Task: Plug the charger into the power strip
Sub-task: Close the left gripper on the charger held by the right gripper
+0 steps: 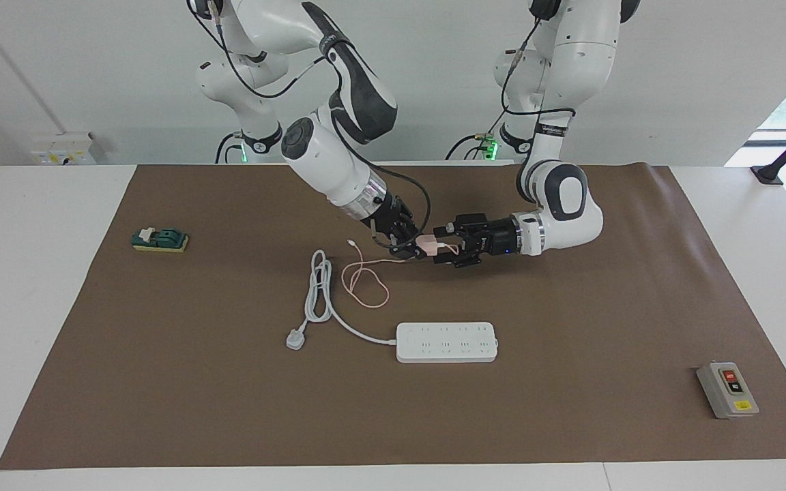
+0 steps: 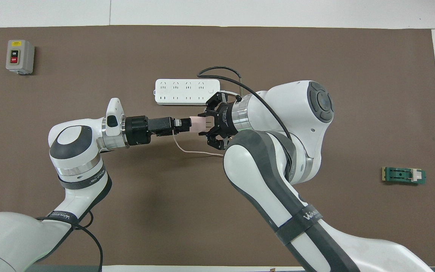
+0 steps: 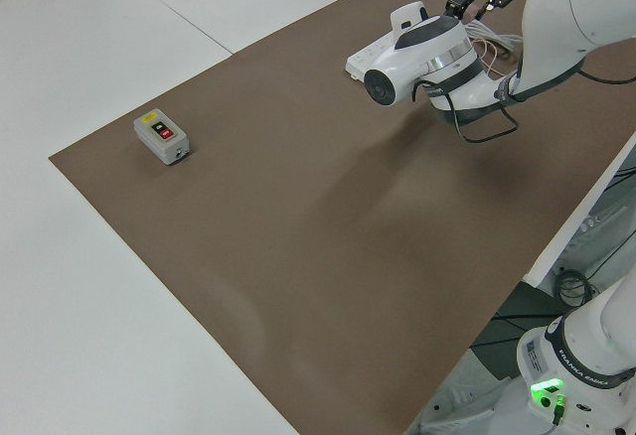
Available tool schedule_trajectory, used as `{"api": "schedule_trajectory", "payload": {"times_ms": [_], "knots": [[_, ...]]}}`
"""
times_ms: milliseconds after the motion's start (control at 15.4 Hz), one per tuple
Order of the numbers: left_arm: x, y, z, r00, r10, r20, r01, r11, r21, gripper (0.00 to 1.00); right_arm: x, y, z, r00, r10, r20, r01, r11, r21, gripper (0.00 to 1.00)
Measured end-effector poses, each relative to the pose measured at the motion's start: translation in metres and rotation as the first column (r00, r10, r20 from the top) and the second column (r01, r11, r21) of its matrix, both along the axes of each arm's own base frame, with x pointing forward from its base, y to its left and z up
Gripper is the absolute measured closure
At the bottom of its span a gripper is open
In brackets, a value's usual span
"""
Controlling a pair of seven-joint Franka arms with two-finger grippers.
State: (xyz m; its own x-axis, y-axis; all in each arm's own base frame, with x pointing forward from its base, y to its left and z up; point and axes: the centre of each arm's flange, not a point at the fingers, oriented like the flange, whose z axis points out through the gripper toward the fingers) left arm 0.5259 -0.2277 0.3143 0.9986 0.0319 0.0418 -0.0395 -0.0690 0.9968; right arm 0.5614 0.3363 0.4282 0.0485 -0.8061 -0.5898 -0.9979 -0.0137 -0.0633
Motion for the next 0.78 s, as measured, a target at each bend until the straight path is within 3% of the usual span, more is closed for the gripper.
{"api": "schedule_trajectory", "payload": {"times_ms": [130,390,520,585,650,780], "knots": [[-0.0001,0.0000,-0.0001,1.000,-0.001,0.000,0.001,1.000,0.001,0.00,0.0000,0.0000,0.0001,1.000,0.000,0.000,0.000,1.000,0.000,0.52],[-0.0004,0.0001,-0.0004,1.000,-0.005,0.002,0.005,1.000,0.005,0.38,0.0001,0.0001,0.0003,1.000,0.000,0.001,0.000,1.000,0.000,0.52],[-0.0005,0.0001,-0.0004,1.000,-0.006,0.004,0.006,1.000,0.005,0.42,0.0002,0.0001,0.0005,1.000,0.000,0.001,0.000,1.000,0.000,0.52],[-0.0003,-0.0001,0.0009,1.000,-0.008,0.011,0.008,1.000,0.001,0.58,0.0005,-0.0004,-0.0012,1.000,0.000,-0.001,0.000,1.000,-0.002,0.52],[-0.0002,-0.0001,0.0013,1.000,-0.011,0.027,0.011,1.000,0.005,0.68,0.0011,-0.0007,-0.0037,1.000,-0.002,-0.005,0.002,1.000,-0.004,0.52],[-0.0005,0.0002,-0.0005,0.999,-0.012,0.039,0.012,1.000,0.006,0.68,0.0011,-0.0003,-0.0055,1.000,-0.002,-0.007,0.002,1.000,-0.006,0.52]]}}
